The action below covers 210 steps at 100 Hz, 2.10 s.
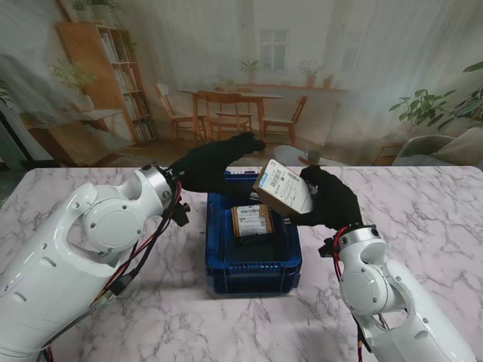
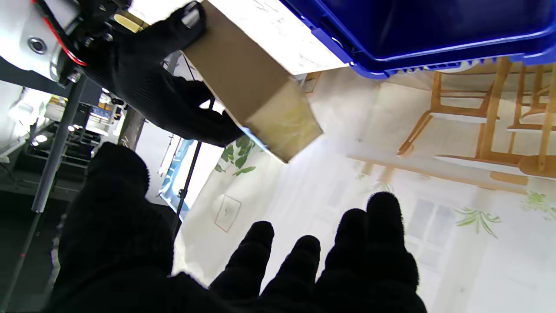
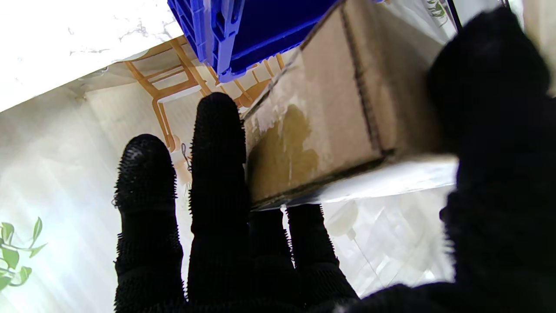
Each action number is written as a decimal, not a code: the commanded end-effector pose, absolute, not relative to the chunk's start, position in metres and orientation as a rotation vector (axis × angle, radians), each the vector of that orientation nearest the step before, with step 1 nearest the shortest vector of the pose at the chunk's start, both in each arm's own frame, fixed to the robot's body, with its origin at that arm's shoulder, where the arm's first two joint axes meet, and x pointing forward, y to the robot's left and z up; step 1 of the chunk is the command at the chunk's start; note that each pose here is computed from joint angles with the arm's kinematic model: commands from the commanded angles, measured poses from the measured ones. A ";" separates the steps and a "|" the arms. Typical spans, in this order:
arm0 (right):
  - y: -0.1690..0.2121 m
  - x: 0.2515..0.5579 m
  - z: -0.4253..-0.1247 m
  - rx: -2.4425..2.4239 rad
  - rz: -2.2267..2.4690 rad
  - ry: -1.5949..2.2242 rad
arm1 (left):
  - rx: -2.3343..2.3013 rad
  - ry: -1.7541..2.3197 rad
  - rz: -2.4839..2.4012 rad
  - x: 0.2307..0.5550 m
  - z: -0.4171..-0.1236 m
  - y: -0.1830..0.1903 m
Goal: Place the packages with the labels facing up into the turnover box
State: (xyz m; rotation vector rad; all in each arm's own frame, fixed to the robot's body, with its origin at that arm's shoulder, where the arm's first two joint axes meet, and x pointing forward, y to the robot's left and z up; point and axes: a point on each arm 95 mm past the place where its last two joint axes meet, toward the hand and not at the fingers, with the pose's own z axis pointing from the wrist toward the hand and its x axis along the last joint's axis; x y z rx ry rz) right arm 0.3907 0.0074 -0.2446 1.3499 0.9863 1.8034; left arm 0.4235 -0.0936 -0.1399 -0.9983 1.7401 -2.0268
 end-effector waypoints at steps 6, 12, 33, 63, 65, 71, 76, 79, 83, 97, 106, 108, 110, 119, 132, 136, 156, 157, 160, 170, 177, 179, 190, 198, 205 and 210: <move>0.012 0.396 -0.245 1.315 1.774 1.006 | -0.948 1.841 -1.971 0.424 -0.138 -0.108; 0.014 0.397 -0.245 1.304 1.755 1.018 | -0.922 1.870 -1.942 0.426 -0.140 -0.112; 0.023 0.399 -0.245 1.278 1.728 1.058 | -0.855 1.972 -1.821 0.428 -0.146 -0.124; 0.032 0.394 -0.244 1.249 1.730 1.098 | -0.773 2.024 -1.684 0.436 -0.155 -0.136; 0.032 0.393 -0.244 1.247 1.731 1.100 | -0.763 2.026 -1.674 0.437 -0.155 -0.137; 0.034 0.392 -0.244 1.240 1.737 1.103 | -0.745 2.042 -1.649 0.438 -0.156 -0.138; 0.035 0.390 -0.244 1.233 1.740 1.107 | -0.749 2.051 -1.639 0.439 -0.157 -0.140; 0.036 0.390 -0.243 1.228 1.744 1.107 | -0.754 2.060 -1.630 0.440 -0.157 -0.141; 0.037 0.389 -0.243 1.220 1.746 1.110 | -0.761 2.065 -1.622 0.441 -0.159 -0.143; 0.041 0.387 -0.243 1.200 1.754 1.129 | -0.763 2.091 -1.581 0.445 -0.161 -0.148; 0.043 0.386 -0.244 1.193 1.756 1.138 | -0.770 2.108 -1.556 0.448 -0.164 -0.149; 0.043 0.386 -0.244 1.193 1.757 1.139 | -0.772 2.111 -1.551 0.449 -0.164 -0.150; 0.043 0.386 -0.244 1.192 1.758 1.140 | -0.771 2.111 -1.548 0.449 -0.165 -0.150; 0.044 0.386 -0.244 1.189 1.760 1.143 | -0.776 2.120 -1.524 0.452 -0.166 -0.150; 0.045 0.385 -0.244 1.185 1.760 1.151 | -0.778 2.122 -1.498 0.455 -0.167 -0.148; 0.045 0.385 -0.244 1.184 1.760 1.153 | -0.779 2.125 -1.491 0.456 -0.168 -0.147; 0.047 0.385 -0.245 1.174 1.760 1.170 | -0.783 2.126 -1.482 0.457 -0.169 -0.148; 0.047 0.385 -0.245 1.172 1.759 1.171 | -0.784 2.126 -1.483 0.457 -0.169 -0.148; 0.048 0.385 -0.245 1.168 1.756 1.175 | -0.787 2.129 -1.483 0.457 -0.169 -0.149; 0.048 0.385 -0.245 1.164 1.750 1.182 | -0.792 2.140 -1.475 0.458 -0.170 -0.149; 0.047 0.384 -0.245 1.166 1.748 1.179 | -0.802 2.142 -1.465 0.459 -0.172 -0.149; 0.047 0.384 -0.245 1.166 1.748 1.178 | -0.805 2.141 -1.463 0.459 -0.172 -0.149; 0.046 0.383 -0.245 1.168 1.747 1.173 | -0.825 2.126 -1.457 0.461 -0.175 -0.148; 0.046 0.383 -0.245 1.172 1.746 1.171 | -0.838 2.111 -1.453 0.463 -0.176 -0.148; 0.047 0.383 -0.245 1.176 1.747 1.169 | -0.851 2.092 -1.465 0.464 -0.178 -0.147; 0.047 0.383 -0.245 1.178 1.749 1.167 | -0.862 2.082 -1.473 0.464 -0.178 -0.147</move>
